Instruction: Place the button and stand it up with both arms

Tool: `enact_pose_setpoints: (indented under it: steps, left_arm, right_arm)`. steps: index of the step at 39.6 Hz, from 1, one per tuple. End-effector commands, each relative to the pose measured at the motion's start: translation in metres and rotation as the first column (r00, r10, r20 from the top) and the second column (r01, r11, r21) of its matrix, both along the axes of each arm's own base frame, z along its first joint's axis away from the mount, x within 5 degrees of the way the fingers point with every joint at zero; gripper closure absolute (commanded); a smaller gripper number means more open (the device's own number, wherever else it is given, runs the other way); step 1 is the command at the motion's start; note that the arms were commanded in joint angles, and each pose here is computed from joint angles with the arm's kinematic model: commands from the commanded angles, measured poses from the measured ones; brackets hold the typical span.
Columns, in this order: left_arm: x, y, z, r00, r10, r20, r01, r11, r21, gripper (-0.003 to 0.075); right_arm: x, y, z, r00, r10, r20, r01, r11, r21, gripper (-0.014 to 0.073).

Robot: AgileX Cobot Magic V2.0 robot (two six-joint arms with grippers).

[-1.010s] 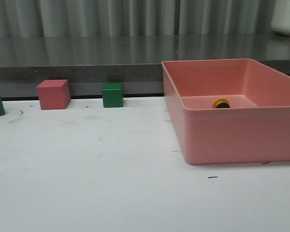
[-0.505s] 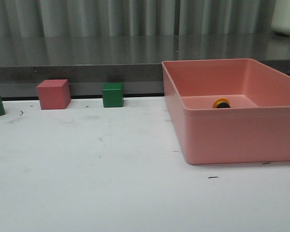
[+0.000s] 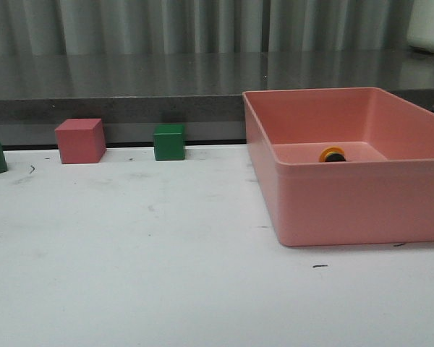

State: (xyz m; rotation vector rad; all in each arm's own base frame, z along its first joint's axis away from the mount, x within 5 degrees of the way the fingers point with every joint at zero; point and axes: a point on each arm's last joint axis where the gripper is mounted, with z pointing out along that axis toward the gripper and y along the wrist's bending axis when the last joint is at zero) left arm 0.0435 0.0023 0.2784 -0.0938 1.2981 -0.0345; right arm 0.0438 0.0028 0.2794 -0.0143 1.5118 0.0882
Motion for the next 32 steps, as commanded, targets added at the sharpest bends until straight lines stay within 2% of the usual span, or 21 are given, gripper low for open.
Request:
enact_pose_setpoints:
  steps: [1, 5, 10, 18, 20, 22, 25, 28, 29, 32]
  left_arm:
    - [0.002, 0.0, 0.033, 1.0, 0.002, 0.007, -0.002, 0.999, 0.036, 0.0741]
    - [0.017, 0.001, 0.046, 0.997, 0.012, -0.08, -0.008, 0.998, 0.06, 0.0741]
    - [0.034, 0.001, 0.051, 0.989, 0.012, -0.146, -0.004, 0.998, 0.058, 0.0741]
    - [0.041, 0.002, 0.051, 0.987, 0.011, -0.16, -0.002, 0.998, 0.057, 0.0739]
    - [0.041, 0.002, 0.052, 0.989, 0.011, -0.149, -0.002, 0.998, 0.058, 0.0729]
    - [0.041, 0.002, 0.052, 0.989, 0.011, -0.147, -0.002, 0.998, 0.058, 0.0686]
    - [0.041, 0.002, 0.052, 0.989, 0.011, -0.147, -0.002, 0.998, 0.058, 0.0533]
    - [0.041, 0.002, 0.052, 0.989, 0.01, -0.147, -0.002, 0.998, 0.056, 0.0316]
    - [0.041, 0.002, 0.052, 0.989, 0.01, -0.144, -0.002, 0.998, 0.056, 0.0232]
    - [0.041, 0.002, 0.052, 0.989, 0.01, -0.144, -0.002, 0.998, 0.056, 0.0046]
  right_arm:
    - [0.007, 0.001, 0.039, 1.0, 0.002, 0.008, -0.002, 1.0, -0.007, 0.0655]
    - [0.027, 0.002, 0.056, 0.994, 0.002, -0.108, -0.004, 1.0, -0.015, 0.0655]
    - [0.051, 0.004, 0.061, 0.978, 0.001, -0.207, -0.005, 1.0, -0.021, 0.0655]
    - [0.058, 0.004, 0.061, 0.978, 0.001, -0.208, -0.005, 1.0, -0.021, 0.0645]
    - [0.058, 0.004, 0.061, 0.978, 0.001, -0.21, -0.006, 1.0, -0.021, 0.0605]
    - [0.058, 0.004, 0.061, 0.977, 0.001, -0.212, -0.006, 1.0, -0.022, 0.054]
    - [0.058, 0.004, 0.061, 0.977, 0.001, -0.212, -0.006, 1.0, -0.022, 0.0382]
    - [0.058, 0.004, 0.061, 0.977, 0.001, -0.213, -0.006, 1.0, -0.022, 0.0168]
    - [0.058, 0.004, 0.061, 0.977, 0.001, -0.213, -0.006, 1.0, -0.022, 0.012]
    - [0.058, 0.004, 0.061, 0.977, 0.001, -0.214, -0.006, 1.0, -0.022, -0.0019]
